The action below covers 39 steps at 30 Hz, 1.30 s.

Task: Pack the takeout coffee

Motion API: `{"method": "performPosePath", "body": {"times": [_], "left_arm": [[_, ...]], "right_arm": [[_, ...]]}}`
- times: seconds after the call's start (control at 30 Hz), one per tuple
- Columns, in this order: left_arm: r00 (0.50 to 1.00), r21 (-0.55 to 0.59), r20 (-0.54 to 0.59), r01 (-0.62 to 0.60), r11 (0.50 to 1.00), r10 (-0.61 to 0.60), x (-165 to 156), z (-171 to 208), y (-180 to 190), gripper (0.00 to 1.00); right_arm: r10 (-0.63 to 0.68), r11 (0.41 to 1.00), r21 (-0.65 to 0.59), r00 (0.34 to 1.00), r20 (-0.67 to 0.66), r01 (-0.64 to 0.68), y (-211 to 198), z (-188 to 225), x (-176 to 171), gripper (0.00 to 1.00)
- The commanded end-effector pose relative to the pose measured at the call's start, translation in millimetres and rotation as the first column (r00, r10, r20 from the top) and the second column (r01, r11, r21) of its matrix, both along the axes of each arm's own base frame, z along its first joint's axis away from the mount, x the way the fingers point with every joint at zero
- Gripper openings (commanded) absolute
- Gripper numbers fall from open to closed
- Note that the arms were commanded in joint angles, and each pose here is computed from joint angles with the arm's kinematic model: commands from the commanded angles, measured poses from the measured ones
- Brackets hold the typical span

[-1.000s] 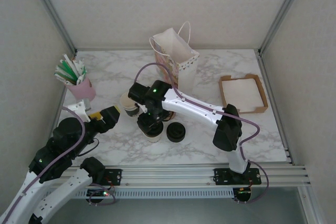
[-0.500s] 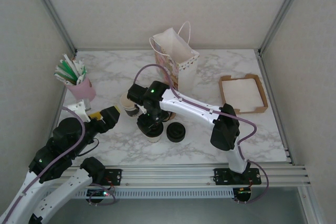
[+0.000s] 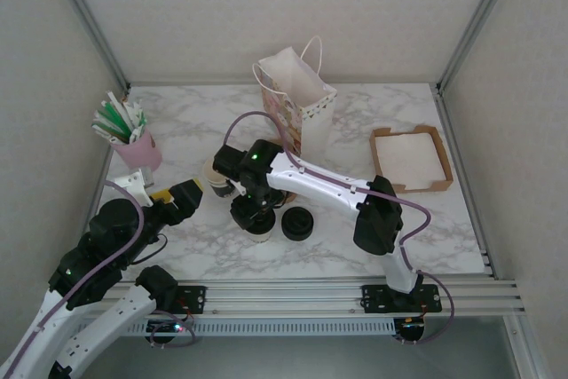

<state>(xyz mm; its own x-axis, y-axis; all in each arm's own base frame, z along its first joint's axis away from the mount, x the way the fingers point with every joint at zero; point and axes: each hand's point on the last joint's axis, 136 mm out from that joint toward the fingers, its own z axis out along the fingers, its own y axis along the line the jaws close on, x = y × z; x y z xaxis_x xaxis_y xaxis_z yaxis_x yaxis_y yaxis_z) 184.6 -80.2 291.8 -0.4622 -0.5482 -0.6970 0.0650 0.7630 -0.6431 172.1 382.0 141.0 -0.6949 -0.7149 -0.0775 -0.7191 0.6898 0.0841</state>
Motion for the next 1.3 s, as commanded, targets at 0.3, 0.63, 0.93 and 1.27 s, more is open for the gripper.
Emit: {"method": "performPosePath", "body": {"times": [0.3,0.63,0.93,1.27], "left_arm": [[1.000,0.011,0.020,0.004,1.000,-0.004,-2.3,7.0,2.4,0.99],[1.000,0.010,0.022,0.004,1.000,-0.004,-2.4,7.5,2.4,1.00],[1.000,0.012,0.022,0.004,1.000,-0.004,-1.9,7.4,2.1,1.00],[1.000,0.013,0.018,0.006,1.000,-0.006,-0.8,6.5,1.1,1.00]], "right_arm": [[0.014,1.000,-0.023,1.000,-0.014,-0.015,4.5,-6.0,-6.5,0.73],[0.011,0.996,-0.086,1.000,-0.002,-0.011,-3.4,-20.3,-8.3,0.73],[0.003,0.992,-0.129,1.000,0.004,-0.002,-11.7,-33.5,-13.4,0.72],[-0.007,0.985,-0.171,1.000,0.015,0.009,-18.6,-47.1,-10.9,0.72]]}}
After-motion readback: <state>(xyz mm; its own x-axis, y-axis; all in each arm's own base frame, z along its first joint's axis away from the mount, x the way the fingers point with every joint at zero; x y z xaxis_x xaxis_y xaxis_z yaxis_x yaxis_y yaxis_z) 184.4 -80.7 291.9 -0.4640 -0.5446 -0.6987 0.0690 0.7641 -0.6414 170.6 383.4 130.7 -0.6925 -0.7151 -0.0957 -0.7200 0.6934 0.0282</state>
